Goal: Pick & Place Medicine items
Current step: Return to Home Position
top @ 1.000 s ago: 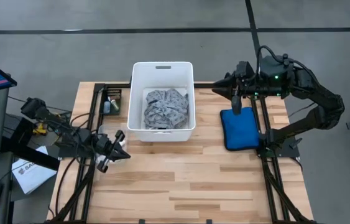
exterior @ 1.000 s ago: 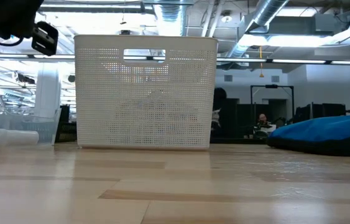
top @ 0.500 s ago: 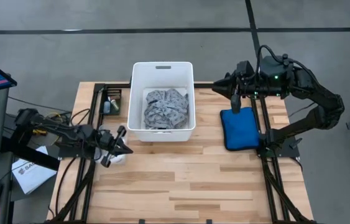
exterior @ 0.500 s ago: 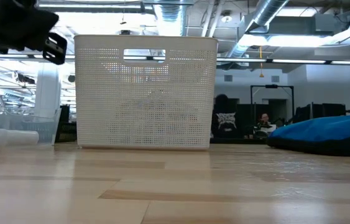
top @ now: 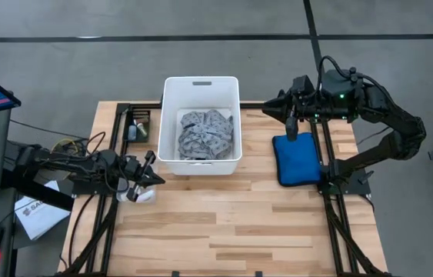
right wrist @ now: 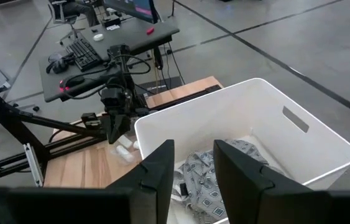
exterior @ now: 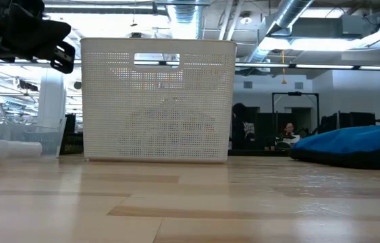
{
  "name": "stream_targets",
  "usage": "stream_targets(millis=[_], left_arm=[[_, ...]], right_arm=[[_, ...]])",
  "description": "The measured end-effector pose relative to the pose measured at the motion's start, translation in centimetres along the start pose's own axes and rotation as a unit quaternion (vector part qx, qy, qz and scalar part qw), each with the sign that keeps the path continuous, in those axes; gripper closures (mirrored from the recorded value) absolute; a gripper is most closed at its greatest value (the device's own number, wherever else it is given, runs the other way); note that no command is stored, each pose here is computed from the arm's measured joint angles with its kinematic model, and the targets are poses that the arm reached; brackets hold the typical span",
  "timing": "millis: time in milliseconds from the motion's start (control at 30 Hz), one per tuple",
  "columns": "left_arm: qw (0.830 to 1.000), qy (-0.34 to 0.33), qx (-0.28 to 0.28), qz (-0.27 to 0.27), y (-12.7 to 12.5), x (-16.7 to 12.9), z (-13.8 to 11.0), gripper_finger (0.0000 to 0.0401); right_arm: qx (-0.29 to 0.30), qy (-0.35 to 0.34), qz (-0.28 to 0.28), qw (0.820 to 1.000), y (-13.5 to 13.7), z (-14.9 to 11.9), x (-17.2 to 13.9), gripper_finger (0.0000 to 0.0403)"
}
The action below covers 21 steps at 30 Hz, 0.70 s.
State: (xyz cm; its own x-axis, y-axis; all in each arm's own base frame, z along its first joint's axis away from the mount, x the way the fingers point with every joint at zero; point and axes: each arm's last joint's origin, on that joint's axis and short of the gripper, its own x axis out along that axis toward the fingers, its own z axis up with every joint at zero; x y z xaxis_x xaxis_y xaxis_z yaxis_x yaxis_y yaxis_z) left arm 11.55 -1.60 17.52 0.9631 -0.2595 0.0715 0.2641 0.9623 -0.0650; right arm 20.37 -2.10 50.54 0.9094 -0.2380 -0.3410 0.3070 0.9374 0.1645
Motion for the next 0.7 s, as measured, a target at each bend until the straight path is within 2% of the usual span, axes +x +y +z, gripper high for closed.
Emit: stream_targets(millis=[333, 700], left_arm=[[1.0, -0.004, 0.0, 0.007, -0.1, -1.3, 0.0, 0.0401], [0.998, 0.007, 0.013, 0.055, 0.1, -2.0, -0.4, 0.0401]], right_arm=[[-0.002, 0.0, 0.0, 1.0, 0.0, 0.0, 0.0, 0.0294], [-0.004, 0.0, -0.009, 1.0, -0.1, 0.0, 0.0, 0.0294]])
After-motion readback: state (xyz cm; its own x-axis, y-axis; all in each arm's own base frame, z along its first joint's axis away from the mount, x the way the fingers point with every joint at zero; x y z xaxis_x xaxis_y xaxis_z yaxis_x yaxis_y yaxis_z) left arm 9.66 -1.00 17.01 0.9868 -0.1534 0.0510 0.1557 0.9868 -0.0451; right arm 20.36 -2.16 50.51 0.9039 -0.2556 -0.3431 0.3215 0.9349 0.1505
